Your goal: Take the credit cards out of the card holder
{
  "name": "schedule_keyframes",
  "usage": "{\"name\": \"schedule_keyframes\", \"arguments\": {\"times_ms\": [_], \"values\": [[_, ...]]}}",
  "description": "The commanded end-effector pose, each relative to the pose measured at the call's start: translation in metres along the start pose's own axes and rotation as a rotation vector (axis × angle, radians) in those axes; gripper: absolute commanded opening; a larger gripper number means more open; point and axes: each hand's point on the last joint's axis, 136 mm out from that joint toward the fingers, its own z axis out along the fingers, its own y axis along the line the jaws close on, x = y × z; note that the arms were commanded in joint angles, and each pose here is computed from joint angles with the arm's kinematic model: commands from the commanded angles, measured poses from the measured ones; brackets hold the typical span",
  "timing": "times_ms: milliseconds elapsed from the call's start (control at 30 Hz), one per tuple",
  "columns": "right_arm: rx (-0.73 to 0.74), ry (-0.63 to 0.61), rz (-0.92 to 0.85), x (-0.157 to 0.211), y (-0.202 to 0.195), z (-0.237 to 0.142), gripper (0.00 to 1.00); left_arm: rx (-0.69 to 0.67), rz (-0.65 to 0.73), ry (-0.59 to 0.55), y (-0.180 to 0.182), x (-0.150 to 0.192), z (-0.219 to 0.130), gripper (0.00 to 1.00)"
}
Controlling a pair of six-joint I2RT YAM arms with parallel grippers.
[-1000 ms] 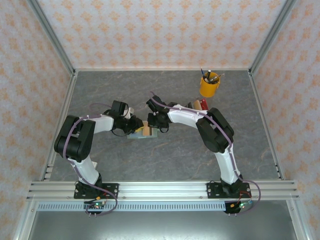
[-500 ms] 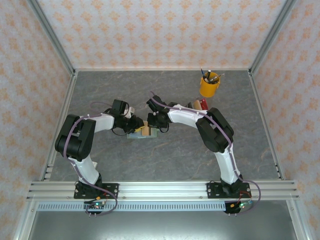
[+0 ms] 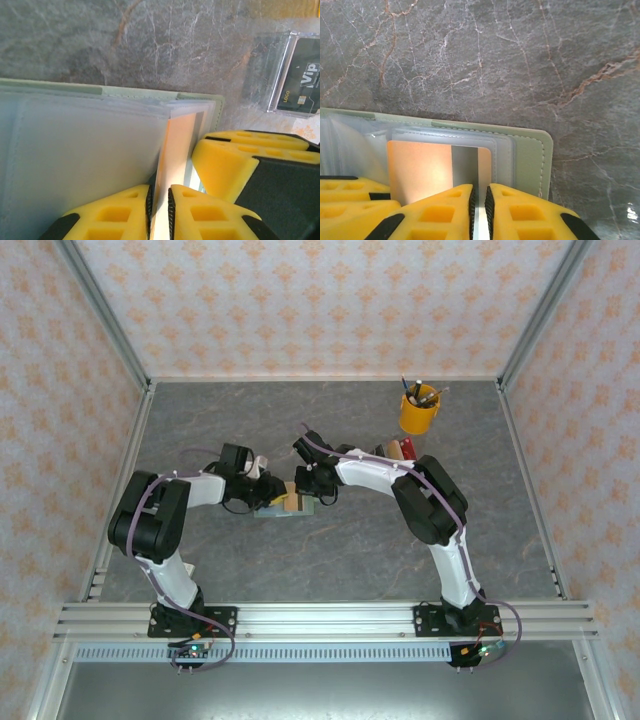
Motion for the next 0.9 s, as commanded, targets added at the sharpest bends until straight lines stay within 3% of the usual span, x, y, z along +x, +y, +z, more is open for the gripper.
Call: {"name": "schedule_keyframes", "arguments": {"times_ms": [0,867], "values": [[0.167,0.124,0.018,0.038,-0.048,0.029,0.18,0.064,0.022,0.009,-0.016,0.007,-0.008,0.18],[0.251,0.106,0.004,0.036,-0.064,0.030,0.18,0.158,0.054,-0.036,-0.033,0.007,-0.029,0.06]]}}
